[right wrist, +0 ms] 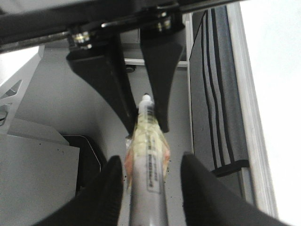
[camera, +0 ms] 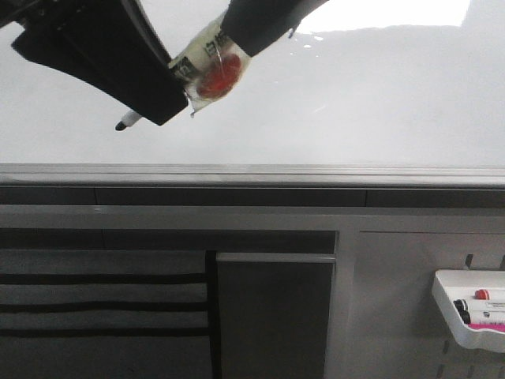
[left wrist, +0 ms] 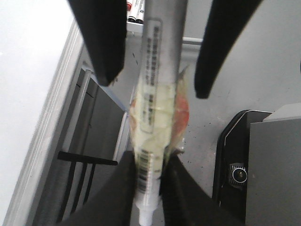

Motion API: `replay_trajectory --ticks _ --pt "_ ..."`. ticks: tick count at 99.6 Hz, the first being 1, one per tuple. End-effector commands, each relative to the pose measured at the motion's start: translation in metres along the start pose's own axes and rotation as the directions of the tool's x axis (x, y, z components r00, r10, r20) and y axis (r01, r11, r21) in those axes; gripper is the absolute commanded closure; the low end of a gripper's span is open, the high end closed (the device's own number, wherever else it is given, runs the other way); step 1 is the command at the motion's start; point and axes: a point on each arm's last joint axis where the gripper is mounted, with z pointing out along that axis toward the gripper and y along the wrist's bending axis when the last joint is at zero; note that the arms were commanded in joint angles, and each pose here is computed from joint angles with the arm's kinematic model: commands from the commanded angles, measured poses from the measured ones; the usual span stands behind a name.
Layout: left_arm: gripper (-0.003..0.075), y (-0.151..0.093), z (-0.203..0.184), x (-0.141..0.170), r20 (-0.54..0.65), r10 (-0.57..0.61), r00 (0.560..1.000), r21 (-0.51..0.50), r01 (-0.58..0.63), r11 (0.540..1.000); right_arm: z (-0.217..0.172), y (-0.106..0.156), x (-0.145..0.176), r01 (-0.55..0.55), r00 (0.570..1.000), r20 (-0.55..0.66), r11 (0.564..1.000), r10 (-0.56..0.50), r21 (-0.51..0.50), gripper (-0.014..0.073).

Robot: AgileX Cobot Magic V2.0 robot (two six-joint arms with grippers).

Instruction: Write number 3 on whiteboard

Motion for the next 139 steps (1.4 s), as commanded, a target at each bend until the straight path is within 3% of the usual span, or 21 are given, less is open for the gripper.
replay_trajectory --ticks 1,13,24,43,50,65,80,85,96,107,139 --pt "0.0741 0.001 -0.015 -0.015 0.090 0.006 0.996 -0.055 -0.001 0.998 -0.014 0.001 -0.017 0.018 0.996 0.082 0.999 -0.021 0.044 0.0440" --pt "0.0740 0.001 -0.016 -0.015 0.092 0.006 0.996 -0.058 -0.001 0.998 -0.014 0.001 -0.016 0.020 0.997 0.078 0.999 -0.024 0.043 0.0592" --pt "0.0706 0.001 -0.016 -0.015 0.093 0.010 0.996 -0.066 -0.003 0.998 -0.014 0.001 -0.016 0.020 0.997 0.078 0.999 -0.024 0.043 0.0651" --pt "0.0370 0.010 -0.029 -0.016 0.150 -0.026 0.988 -0.161 0.051 0.986 -0.018 0.002 -0.016 0.037 0.997 0.060 0.997 -0.041 0.065 0.0657" --pt "0.0308 0.016 -0.045 -0.014 0.200 -0.076 0.977 -0.222 0.121 0.968 -0.025 0.002 -0.017 0.025 0.999 0.045 0.993 -0.031 0.112 0.0657" --pt "0.0301 0.018 -0.079 0.002 0.280 -0.173 0.944 -0.316 0.261 0.912 -0.047 0.008 -0.020 -0.049 0.999 0.032 0.974 0.043 0.219 0.0657" --pt "0.0302 0.003 -0.097 0.031 0.340 -0.262 0.903 -0.366 0.383 0.848 -0.065 0.015 -0.012 -0.191 0.982 0.062 0.935 0.181 0.300 0.0657" --pt "0.0302 -0.002 -0.100 0.040 0.369 -0.271 0.889 -0.389 0.413 0.823 -0.070 0.014 -0.005 -0.279 0.960 0.096 0.900 0.262 0.335 0.0657" --pt "0.0302 -0.014 -0.102 0.056 0.409 -0.266 0.873 -0.438 0.444 0.781 -0.083 0.012 0.019 -0.466 0.884 0.194 0.778 0.425 0.421 0.0657" --pt "0.0302 -0.021 -0.106 0.059 0.434 -0.243 0.868 -0.462 0.446 0.767 -0.091 0.015 0.033 -0.560 0.829 0.287 0.700 0.481 0.443 0.0657" --pt "0.0302 -0.021 -0.105 0.060 0.430 -0.248 0.868 -0.459 0.446 0.768 -0.086 0.021 0.038 -0.578 0.816 0.248 0.717 0.522 0.391 0.0657"
